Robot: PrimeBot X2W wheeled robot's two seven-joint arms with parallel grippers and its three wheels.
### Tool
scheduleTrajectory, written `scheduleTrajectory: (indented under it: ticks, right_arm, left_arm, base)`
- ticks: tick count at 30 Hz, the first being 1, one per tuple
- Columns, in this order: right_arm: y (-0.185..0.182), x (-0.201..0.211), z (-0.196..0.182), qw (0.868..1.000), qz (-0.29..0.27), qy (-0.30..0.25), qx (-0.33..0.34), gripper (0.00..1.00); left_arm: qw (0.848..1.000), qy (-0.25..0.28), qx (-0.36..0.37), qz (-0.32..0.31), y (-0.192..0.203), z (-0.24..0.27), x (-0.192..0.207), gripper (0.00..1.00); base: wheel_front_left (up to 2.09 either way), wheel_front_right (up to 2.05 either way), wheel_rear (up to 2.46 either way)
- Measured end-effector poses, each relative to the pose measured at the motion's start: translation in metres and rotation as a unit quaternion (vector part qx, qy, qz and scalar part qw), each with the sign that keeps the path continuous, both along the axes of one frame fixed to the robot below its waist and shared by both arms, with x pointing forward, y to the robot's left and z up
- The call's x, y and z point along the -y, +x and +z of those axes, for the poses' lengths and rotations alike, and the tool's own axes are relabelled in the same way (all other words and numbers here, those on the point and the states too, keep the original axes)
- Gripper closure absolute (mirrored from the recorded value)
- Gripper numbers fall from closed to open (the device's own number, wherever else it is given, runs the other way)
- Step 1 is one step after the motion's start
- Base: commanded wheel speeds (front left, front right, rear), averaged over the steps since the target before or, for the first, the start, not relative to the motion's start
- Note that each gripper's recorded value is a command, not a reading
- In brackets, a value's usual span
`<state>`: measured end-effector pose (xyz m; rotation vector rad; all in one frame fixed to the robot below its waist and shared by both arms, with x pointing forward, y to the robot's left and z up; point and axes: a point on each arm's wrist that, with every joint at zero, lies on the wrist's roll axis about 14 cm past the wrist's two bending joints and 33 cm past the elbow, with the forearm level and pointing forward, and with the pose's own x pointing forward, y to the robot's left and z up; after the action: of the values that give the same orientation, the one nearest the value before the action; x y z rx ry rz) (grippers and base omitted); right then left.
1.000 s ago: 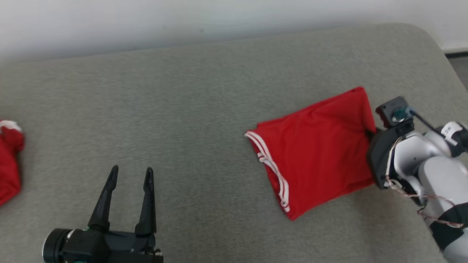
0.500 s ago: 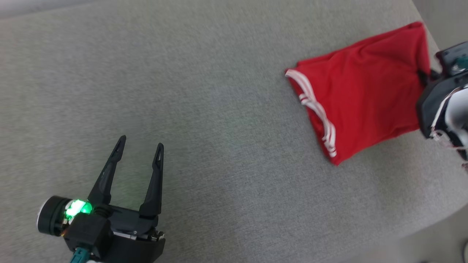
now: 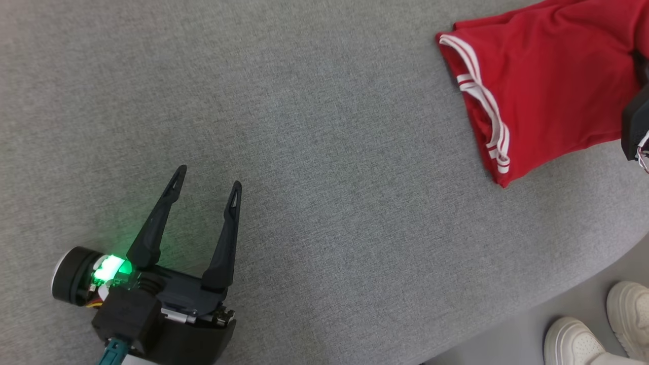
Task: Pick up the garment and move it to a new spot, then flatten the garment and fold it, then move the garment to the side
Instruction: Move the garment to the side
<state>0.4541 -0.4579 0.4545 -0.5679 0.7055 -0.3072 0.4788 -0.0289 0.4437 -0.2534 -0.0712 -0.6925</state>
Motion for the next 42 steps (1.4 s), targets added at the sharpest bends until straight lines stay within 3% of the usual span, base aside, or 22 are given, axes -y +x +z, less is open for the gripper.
scheduleTrajectory:
  ticks: [1,2,3,16,25,31,37,42]
  right_arm:
    - [-0.001,0.002,-0.002,1.000,-0.001,-0.002,-0.001,1.00]
    - [-0.002,0.004,-0.003,1.000,-0.004,-0.003,-0.003,0.70]
    - [-0.002,0.005,-0.004,1.000,-0.003,-0.006,-0.001,0.00]
    - [0.001,-0.018,0.012,0.998,0.030,0.015,0.060,0.00]
    - [0.002,-0.082,0.019,0.986,0.105,0.068,0.113,0.00]
    - [-0.007,-0.138,0.026,0.962,0.144,0.143,0.181,0.00]
    - [-0.028,-0.176,0.022,0.944,0.168,0.194,0.209,0.00]
    - [-0.041,-0.207,0.039,0.918,0.192,0.230,0.260,0.00]
  left_arm:
    - [1.000,-0.001,-0.003,-0.002,0.000,-0.002,0.001,0.00]
    - [1.000,-0.002,-0.004,-0.003,0.000,-0.004,0.002,0.00]
    - [1.000,-0.002,-0.004,-0.004,0.001,-0.004,0.003,0.00]
    - [1.000,0.000,0.008,0.027,-0.007,0.024,-0.011,0.00]
    - [0.993,0.039,-0.038,0.101,-0.038,0.017,-0.058,0.00]
    - [0.982,0.057,-0.064,0.171,-0.063,0.014,-0.106,0.00]
    - [0.971,0.065,-0.070,0.220,-0.084,0.018,-0.141,0.00]
    - [0.959,0.064,-0.058,0.270,-0.102,0.030,-0.175,0.00]
  base:
    - [0.00,0.00,0.00]
    - [0.00,0.00,0.00]
    - [0.00,0.00,0.00]
    - [0.00,0.00,0.00]
    - [0.00,0.00,0.00]
    - [0.00,0.00,0.00]
    - [0.00,0.00,0.00]
    - [0.00,0.00,0.00]
